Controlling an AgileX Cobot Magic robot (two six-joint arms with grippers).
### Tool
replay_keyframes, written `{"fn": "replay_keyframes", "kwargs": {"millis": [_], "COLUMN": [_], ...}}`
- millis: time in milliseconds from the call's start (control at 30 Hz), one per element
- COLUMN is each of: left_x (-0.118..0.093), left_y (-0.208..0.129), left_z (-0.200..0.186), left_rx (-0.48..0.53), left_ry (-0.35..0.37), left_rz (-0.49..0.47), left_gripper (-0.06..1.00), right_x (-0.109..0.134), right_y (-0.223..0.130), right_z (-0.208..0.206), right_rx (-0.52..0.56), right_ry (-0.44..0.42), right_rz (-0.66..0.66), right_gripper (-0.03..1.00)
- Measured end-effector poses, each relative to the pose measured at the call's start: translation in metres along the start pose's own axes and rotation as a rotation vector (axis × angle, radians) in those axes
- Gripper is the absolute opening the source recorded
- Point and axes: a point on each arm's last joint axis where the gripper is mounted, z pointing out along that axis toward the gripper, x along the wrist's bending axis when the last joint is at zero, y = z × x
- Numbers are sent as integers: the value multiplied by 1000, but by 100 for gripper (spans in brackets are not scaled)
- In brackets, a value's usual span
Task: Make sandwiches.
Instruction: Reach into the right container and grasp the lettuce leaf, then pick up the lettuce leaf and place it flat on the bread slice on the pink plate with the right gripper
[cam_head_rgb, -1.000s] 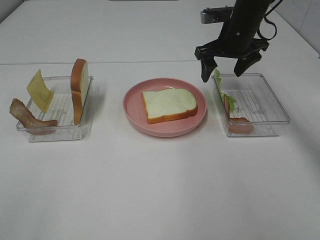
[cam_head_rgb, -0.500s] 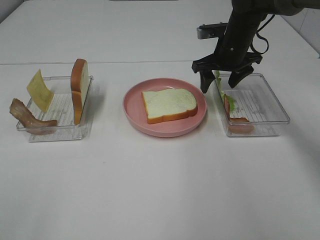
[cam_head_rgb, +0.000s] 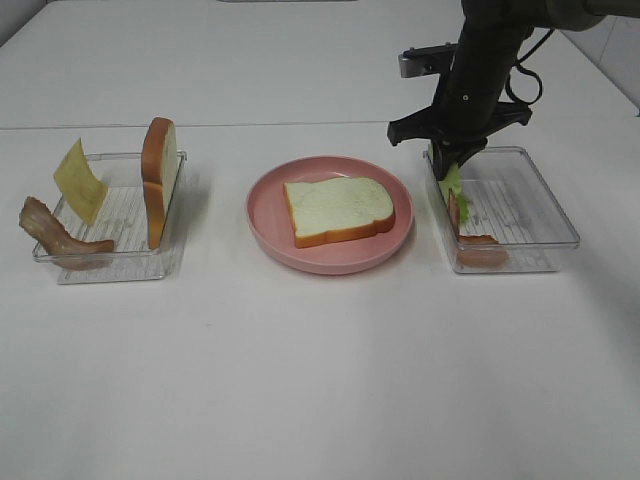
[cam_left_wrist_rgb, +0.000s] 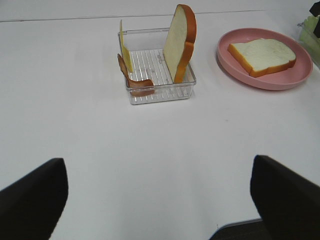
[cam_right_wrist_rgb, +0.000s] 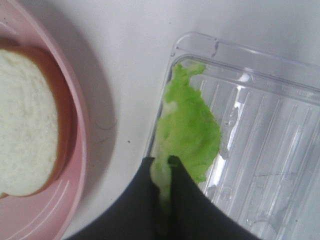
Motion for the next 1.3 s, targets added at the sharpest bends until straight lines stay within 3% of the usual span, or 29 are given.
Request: {"fn": "replay_keyframes", "kwargs": {"millis": [333, 933, 1033, 1300], "left_x": [0, 0, 0, 0], "left_y": [0, 0, 0, 0], "left_z": [0, 0, 0, 0], "left_rx": [0, 0, 0, 0], "left_ry": [0, 0, 0, 0], "left_rz": [0, 0, 0, 0], "left_gripper": [90, 90, 90, 90], "right_x": [-1, -8, -8, -3], "right_y": [1, -7, -8, -14], "right_z": [-7, -121, -125, -150], "right_rx": [-7, -114, -118, -161], "right_ry": [-6, -7, -7, 74], "right_rz": [-9, -23, -23, -6], "right_gripper": [4, 4, 4, 4]}}
